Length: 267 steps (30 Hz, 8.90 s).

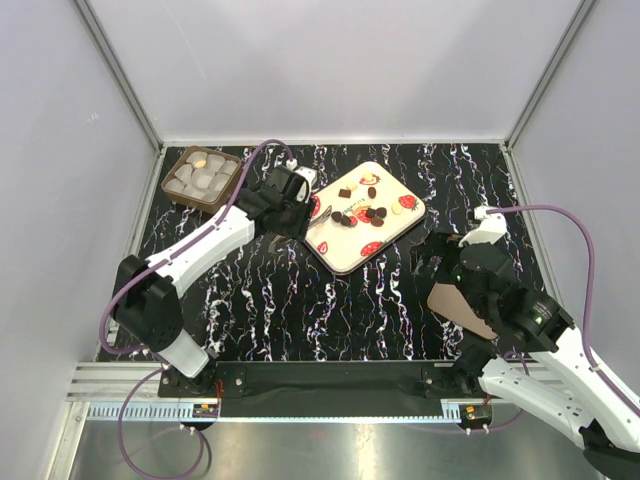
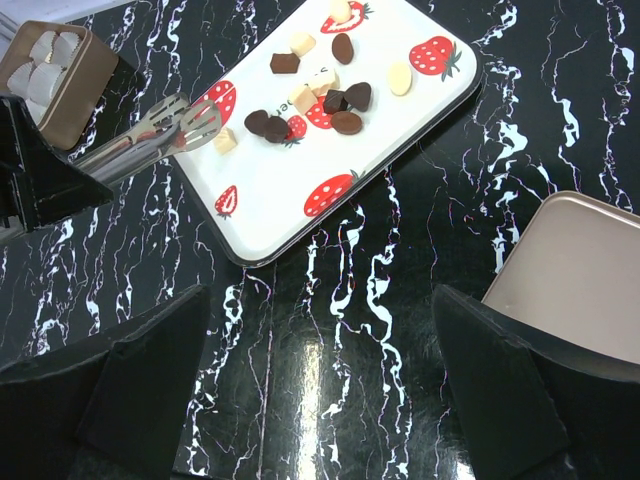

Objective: Pack the chocolate

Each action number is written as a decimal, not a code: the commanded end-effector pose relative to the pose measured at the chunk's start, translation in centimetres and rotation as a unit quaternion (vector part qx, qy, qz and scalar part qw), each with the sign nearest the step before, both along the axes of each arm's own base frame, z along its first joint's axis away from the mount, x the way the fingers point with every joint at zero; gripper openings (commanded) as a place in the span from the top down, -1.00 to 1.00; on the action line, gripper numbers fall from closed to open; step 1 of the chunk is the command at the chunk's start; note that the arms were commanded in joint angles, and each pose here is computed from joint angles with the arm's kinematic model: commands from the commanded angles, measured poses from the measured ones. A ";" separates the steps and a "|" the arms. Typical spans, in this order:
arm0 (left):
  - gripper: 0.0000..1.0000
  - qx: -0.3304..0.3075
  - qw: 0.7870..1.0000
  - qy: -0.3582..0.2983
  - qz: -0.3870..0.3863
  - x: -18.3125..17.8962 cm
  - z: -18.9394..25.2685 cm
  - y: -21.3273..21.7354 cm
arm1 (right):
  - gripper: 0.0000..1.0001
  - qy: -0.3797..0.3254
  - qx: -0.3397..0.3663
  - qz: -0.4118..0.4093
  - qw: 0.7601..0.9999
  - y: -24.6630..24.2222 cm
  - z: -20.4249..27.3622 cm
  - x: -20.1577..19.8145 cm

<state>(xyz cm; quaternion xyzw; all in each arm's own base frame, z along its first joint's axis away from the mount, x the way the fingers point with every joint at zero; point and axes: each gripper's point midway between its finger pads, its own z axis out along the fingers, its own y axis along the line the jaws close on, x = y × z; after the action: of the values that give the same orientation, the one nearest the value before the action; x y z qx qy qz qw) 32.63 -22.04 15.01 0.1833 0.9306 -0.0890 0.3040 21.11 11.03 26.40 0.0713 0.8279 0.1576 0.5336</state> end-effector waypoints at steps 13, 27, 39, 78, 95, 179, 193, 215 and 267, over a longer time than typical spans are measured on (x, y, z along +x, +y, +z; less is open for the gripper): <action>-0.03 0.018 0.999 -0.027 0.013 1.0 -1.8 0.2 | -1.00 -0.013 0.010 -0.008 1.000 -0.1 0.9 0.2; -0.02 0.035 0.999 -0.010 0.004 1.2 -4.2 0.0 | -0.99 -0.014 0.010 -0.010 1.000 -0.1 0.6 0.4; 0.05 0.039 0.999 0.000 0.003 0.8 -4.3 -0.3 | -0.99 -0.016 0.013 -0.011 1.000 -0.3 0.5 0.1; 0.01 0.025 0.998 -0.050 0.020 2.7 1.3 -0.8 | -0.99 -0.016 0.020 -0.011 1.000 -0.3 0.4 0.0; 0.02 0.055 0.998 -0.031 0.024 5.4 -3.0 -2.0 | -0.99 -0.020 0.006 -0.020 1.000 -0.8 0.2 0.2; 0.21 0.012 0.951 -0.061 0.303 19.3 0.7 24.9 | -0.99 -0.017 -0.017 -0.009 1.000 1.1 -0.5 2.1; 0.07 0.015 0.953 -0.052 0.299 20.8 -1.6 25.8 | -0.99 -0.024 -0.032 -0.022 0.999 0.5 -0.7 2.4; 0.04 -0.109 0.965 -0.122 0.206 13.1 10.2 15.5 | -1.00 -0.015 -0.008 -0.013 1.000 0.5 0.4 1.5; 0.09 0.011 1.000 -0.005 -0.003 2.9 -5.1 -5.4 | -1.00 -0.013 0.013 -0.019 1.000 -0.3 0.1 0.3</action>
<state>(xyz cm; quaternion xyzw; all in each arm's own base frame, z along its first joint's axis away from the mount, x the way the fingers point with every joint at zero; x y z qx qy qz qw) 33.85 -25.95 7.71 0.1968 0.9426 -0.0643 0.2620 21.08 11.03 25.34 0.0810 0.8311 0.1574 0.5272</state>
